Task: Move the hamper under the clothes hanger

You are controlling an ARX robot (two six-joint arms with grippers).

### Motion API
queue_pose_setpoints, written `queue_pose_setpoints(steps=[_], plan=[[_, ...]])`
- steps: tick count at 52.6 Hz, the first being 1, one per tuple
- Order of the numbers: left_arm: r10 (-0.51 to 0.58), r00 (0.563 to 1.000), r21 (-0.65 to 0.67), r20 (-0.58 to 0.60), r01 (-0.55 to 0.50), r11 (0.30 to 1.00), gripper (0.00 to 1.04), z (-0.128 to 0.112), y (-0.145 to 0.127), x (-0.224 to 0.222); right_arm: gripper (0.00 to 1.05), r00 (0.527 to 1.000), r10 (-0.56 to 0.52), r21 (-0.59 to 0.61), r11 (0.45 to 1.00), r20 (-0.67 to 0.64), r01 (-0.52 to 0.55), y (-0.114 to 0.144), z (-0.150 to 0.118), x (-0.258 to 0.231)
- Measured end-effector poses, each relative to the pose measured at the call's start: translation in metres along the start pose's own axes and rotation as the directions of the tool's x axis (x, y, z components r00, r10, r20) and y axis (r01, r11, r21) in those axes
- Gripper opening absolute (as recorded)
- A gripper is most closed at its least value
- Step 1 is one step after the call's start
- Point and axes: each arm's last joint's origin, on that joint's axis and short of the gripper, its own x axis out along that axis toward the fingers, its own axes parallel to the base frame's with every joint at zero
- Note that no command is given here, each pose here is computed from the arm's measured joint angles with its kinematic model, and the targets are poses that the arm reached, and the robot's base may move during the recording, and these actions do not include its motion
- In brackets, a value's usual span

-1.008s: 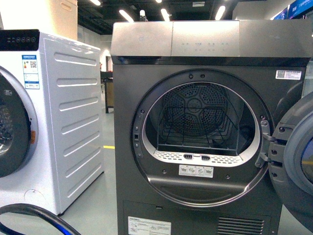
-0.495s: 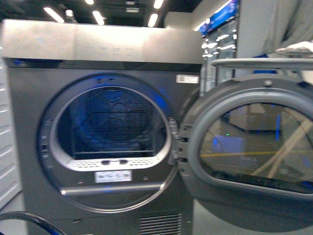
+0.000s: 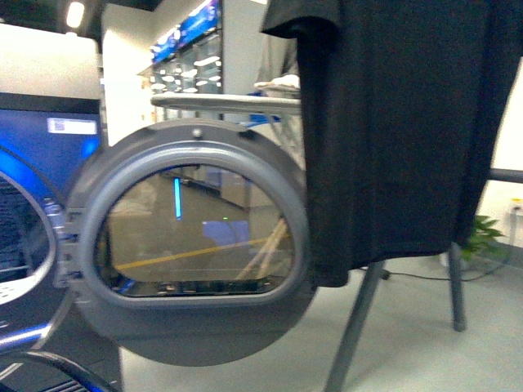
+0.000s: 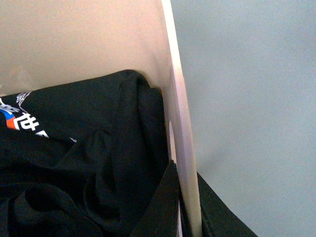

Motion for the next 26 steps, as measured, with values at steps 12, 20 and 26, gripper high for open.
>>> queue_pose_setpoints(steps=[12, 20, 26], plan=[[-0.003, 1.0, 0.001, -0.001, 0.003, 1.0, 0.04, 0.0, -0.0004, -0.0002, 0.03, 1.0, -0.005, 0.002, 1.0, 0.001, 0.005, -0.0008, 0.0002, 0.0001], [-0.002, 1.0, 0.001, -0.002, 0.002, 1.0, 0.04, -0.0006, -0.0003, -0.0001, 0.03, 1.0, 0.001, 0.002, 1.0, -0.001, 0.0, -0.0007, -0.0001, 0.0001], [-0.006, 1.0, 0.001, -0.003, 0.006, 1.0, 0.04, -0.0006, -0.0003, -0.0001, 0.03, 1.0, -0.005, 0.001, 1.0, 0.001, 0.005, -0.0007, 0.0001, 0.0001]])
